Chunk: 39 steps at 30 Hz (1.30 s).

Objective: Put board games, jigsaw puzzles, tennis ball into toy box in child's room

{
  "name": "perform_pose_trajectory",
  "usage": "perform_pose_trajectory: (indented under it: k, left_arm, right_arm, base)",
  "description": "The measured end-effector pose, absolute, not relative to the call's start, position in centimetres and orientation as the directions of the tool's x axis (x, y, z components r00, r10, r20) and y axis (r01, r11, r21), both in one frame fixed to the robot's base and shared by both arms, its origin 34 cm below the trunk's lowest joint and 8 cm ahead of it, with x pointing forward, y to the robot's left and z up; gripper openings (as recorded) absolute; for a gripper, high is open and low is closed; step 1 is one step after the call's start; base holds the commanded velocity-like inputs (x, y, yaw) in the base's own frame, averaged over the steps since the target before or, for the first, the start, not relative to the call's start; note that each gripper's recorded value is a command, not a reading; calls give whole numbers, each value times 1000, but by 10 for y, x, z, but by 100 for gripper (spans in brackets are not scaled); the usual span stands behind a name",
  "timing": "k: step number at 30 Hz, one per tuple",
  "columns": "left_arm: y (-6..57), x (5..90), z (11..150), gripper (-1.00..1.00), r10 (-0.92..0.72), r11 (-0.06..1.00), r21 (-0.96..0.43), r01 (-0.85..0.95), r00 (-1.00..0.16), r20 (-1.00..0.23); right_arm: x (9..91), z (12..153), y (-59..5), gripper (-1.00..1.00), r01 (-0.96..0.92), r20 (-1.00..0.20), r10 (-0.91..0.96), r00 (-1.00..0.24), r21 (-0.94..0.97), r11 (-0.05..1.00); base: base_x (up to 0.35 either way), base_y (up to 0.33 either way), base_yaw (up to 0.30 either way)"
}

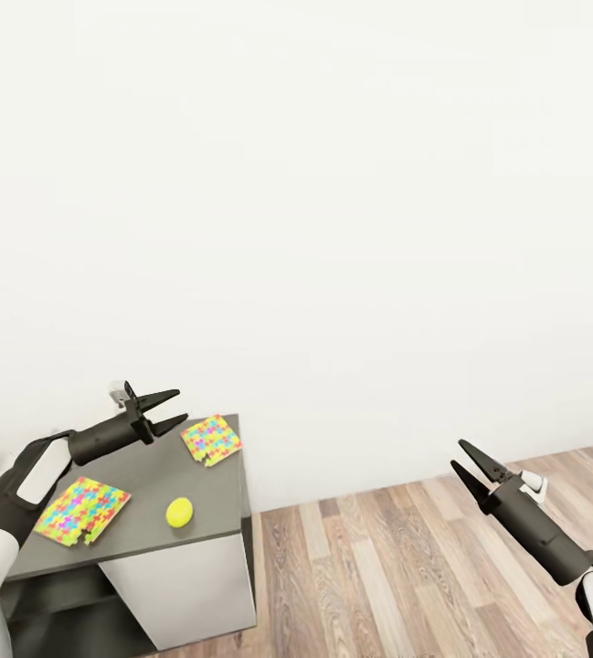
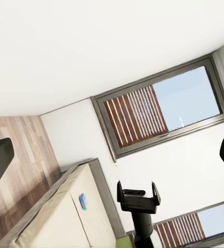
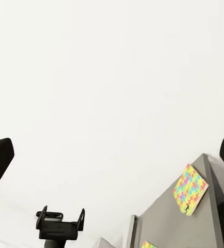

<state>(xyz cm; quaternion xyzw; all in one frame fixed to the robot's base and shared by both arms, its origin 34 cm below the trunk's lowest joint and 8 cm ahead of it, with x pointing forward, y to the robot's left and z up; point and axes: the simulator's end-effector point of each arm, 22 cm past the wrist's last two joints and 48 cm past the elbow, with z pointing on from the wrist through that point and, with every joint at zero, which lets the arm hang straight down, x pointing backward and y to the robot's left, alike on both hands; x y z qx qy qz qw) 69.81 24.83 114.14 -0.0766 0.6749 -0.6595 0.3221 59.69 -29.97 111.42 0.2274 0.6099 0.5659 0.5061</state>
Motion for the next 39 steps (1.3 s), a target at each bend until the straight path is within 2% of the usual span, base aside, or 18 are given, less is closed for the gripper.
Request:
perform_pose_trajectory:
  k: [39]
  left_arm:
    - [248,695,1155,100,-529,123,-931,343,-771,-354]
  right_arm:
    - [594,1126,-300,100,-317,-371,850,-374,912,259]
  base:
    - [0,0,-268]
